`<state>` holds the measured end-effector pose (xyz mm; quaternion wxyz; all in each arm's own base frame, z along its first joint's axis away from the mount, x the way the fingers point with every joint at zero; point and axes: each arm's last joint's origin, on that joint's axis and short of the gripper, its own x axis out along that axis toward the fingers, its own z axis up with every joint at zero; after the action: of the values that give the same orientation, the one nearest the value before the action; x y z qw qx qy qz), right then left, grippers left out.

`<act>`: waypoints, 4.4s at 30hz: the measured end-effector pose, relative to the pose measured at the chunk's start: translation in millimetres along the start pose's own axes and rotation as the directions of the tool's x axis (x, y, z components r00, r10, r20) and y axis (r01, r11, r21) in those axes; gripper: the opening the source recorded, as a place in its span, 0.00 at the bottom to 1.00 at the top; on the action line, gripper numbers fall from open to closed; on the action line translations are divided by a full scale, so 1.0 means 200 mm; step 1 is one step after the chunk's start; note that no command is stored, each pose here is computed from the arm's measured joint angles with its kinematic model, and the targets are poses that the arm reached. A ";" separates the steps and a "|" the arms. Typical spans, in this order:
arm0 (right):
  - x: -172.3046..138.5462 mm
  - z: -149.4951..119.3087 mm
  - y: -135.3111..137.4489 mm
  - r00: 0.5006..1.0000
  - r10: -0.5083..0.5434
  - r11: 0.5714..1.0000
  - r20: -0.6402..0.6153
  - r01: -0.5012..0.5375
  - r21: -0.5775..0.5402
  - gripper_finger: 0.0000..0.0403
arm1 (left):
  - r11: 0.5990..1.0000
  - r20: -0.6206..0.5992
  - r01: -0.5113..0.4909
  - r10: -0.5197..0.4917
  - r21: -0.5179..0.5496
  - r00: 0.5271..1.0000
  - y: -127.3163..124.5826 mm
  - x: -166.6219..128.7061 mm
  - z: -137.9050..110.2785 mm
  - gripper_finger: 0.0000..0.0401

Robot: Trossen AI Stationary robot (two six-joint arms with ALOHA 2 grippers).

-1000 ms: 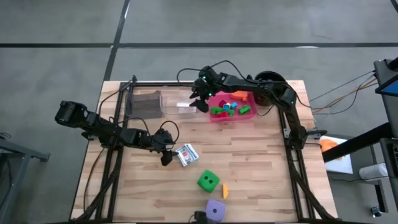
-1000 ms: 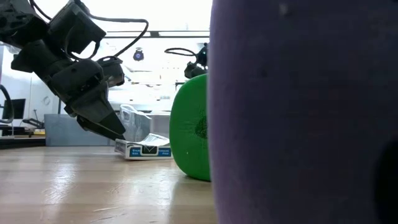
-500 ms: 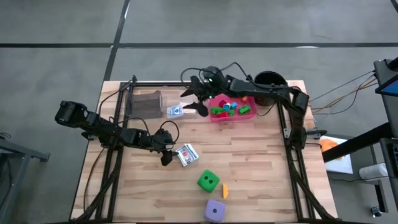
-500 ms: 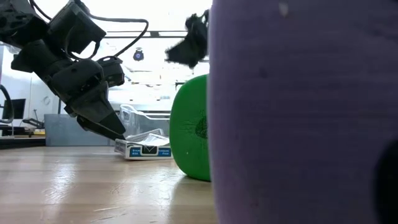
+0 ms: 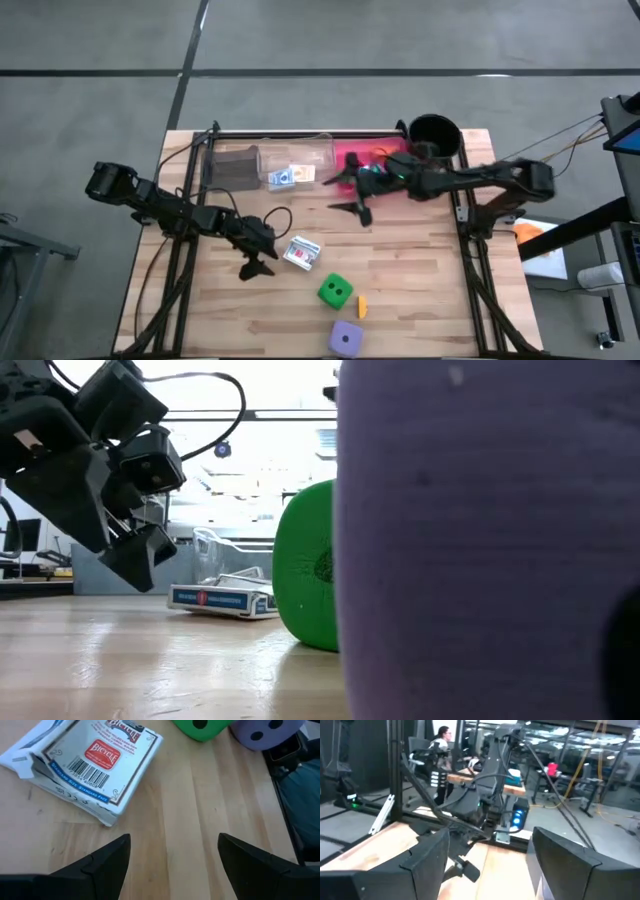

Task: Pick & Place Toys
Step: Put the white game card into the transparent bin

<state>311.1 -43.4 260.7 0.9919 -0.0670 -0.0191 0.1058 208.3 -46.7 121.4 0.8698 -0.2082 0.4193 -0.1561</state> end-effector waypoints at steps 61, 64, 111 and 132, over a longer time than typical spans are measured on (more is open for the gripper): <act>-0.37 -0.30 0.78 0.969 -0.077 0.994 -0.234 0.093 0.060 0.71 | 0.912 0.116 -0.305 0.283 0.274 0.952 -0.12 0.02 0.43 0.95; -0.37 -0.30 0.78 0.966 -0.075 0.994 -0.246 0.092 0.057 0.71 | 0.891 0.032 -0.332 0.339 0.311 0.940 -0.13 0.07 0.50 0.98; -0.37 -0.32 0.78 0.958 -0.072 0.992 -0.279 0.097 0.077 0.71 | 0.825 -0.350 -0.397 0.539 0.402 0.766 -0.04 0.39 0.54 0.69; -0.37 -0.32 0.78 0.955 -0.072 0.993 -0.288 0.097 0.073 0.71 | 0.639 -0.066 -0.685 0.746 0.350 0.663 -0.04 0.03 0.62 0.51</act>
<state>209.4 83.1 173.3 0.9899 -0.0377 0.1254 0.0534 309.5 -27.2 190.1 0.8324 0.1252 0.5260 0.1216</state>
